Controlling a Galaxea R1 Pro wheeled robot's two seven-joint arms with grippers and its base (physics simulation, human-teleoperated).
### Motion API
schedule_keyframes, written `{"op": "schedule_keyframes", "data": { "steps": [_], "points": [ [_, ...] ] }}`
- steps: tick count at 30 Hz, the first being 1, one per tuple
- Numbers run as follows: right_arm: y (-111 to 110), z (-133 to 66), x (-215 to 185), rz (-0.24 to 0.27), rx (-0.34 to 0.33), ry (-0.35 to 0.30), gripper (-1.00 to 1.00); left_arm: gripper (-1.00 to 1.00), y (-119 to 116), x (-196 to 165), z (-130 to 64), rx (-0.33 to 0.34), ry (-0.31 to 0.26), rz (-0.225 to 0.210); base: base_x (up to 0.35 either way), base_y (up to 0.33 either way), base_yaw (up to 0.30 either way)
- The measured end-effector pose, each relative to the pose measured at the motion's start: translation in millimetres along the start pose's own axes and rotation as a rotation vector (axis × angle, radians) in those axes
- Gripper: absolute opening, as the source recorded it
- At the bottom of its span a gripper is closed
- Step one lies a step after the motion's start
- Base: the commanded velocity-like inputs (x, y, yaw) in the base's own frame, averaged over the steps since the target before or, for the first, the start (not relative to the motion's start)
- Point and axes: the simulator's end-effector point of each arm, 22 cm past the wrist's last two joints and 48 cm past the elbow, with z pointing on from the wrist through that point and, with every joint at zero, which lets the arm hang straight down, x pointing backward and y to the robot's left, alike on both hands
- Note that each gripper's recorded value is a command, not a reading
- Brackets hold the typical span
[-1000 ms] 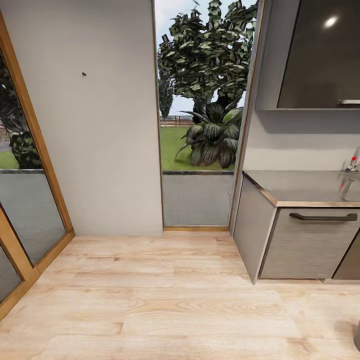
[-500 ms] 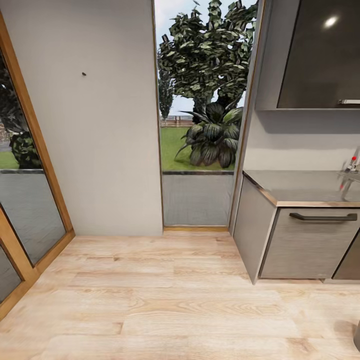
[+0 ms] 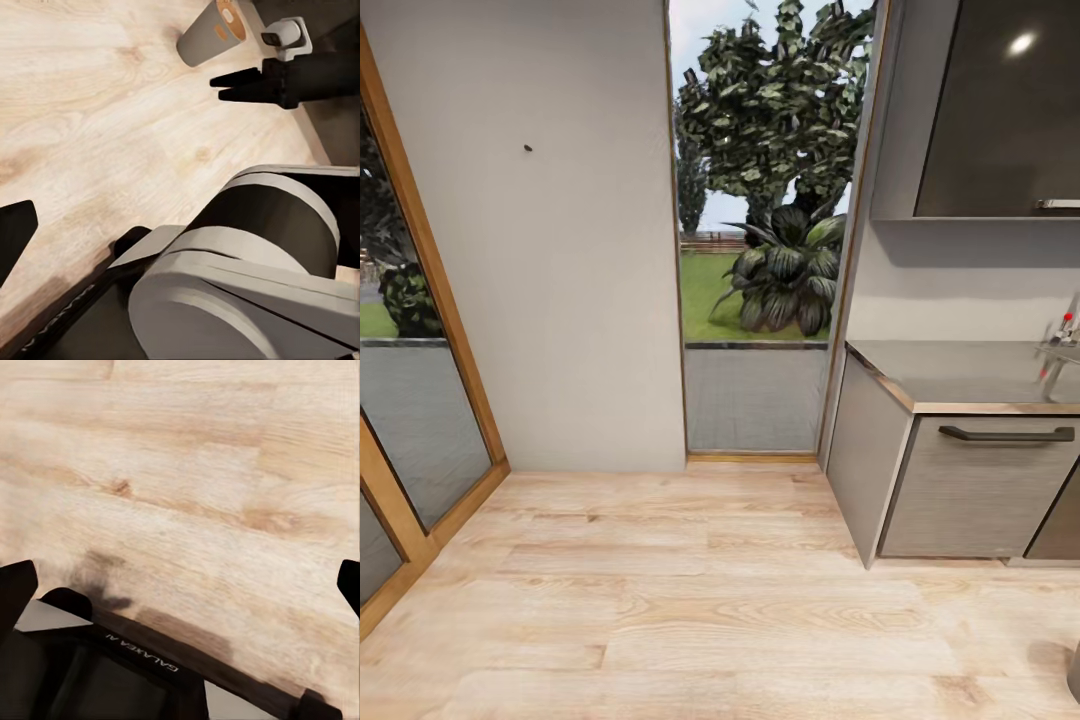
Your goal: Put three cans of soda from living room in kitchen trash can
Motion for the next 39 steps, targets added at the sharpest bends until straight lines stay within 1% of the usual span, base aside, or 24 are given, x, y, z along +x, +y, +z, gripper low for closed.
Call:
{"op": "schedule_keyframes", "data": {
  "steps": [1, 5, 13, 16, 18, 20, 24, 27, 30, 32, 35, 39],
  "points": [
    [1.9, -1.2, 0.2, -0.001, -0.016, 0.001, 1.00, 1.00, 1.6, -1.7, -2.3, -0.003, -0.008, -0.003, 0.000, 0.000, 0.000],
    [4.2, -3.1, 0.4, -0.003, -0.038, 0.002, 1.00, 1.00, 6.7, -6.0, -7.8, -0.016, -0.028, -0.014, 0.000, 0.000, 0.000],
    [-1.2, -6.5, 0.4, -0.006, -0.035, 0.002, 1.00, 1.00, 7.4, -7.6, -9.7, -0.016, -0.035, -0.015, 0.000, 0.000, 0.000],
    [-6.2, -9.0, -6.2, -0.015, -0.028, -0.010, 1.00, 1.00, 7.5, -10.2, -10.1, -0.017, -0.038, -0.009, 0.000, 0.000, 0.000],
    [-6.4, -10.4, -30.4, -0.049, -0.028, -0.053, 1.00, 1.00, 7.5, -14.1, -10.5, -0.019, -0.042, 0.001, 0.000, 0.000, 0.000],
    [-5.3, -10.9, -39.9, -0.064, -0.029, -0.070, 1.00, 1.00, 7.8, -15.5, -11.0, -0.020, -0.044, 0.005, 0.000, 0.000, 0.000],
    [-4.3, -12.1, -51.2, -0.079, -0.030, -0.091, 1.00, 1.00, 14.9, -18.7, -20.3, -0.038, -0.048, 0.013, 0.031, 0.000, 0.000],
    [-3.3, -12.4, -55.5, -0.088, -0.032, -0.097, 1.00, 1.00, 20.8, -27.0, -29.3, -0.054, -0.062, 0.030, 0.025, 0.000, 0.000],
    [-3.5, -12.8, -56.9, -0.090, -0.031, -0.100, 1.00, 1.00, 23.6, -32.2, -33.6, -0.063, -0.074, 0.038, 0.005, 0.000, 0.000],
    [-4.1, -13.2, -57.5, -0.091, -0.031, -0.102, 1.00, 1.00, 26.7, -35.7, -37.5, -0.073, -0.087, 0.036, 0.037, 0.000, 0.000],
    [-4.3, -13.3, -57.7, -0.091, -0.030, -0.102, 1.00, 1.00, 27.8, -37.0, -38.9, -0.077, -0.092, 0.035, 0.132, -0.020, -0.040],
    [-4.3, -13.3, -57.7, -0.091, -0.030, -0.102, 1.00, 1.00, 28.4, -36.9, -39.6, -0.079, -0.094, 0.033, 0.229, -0.147, -0.203]
  ]
}}
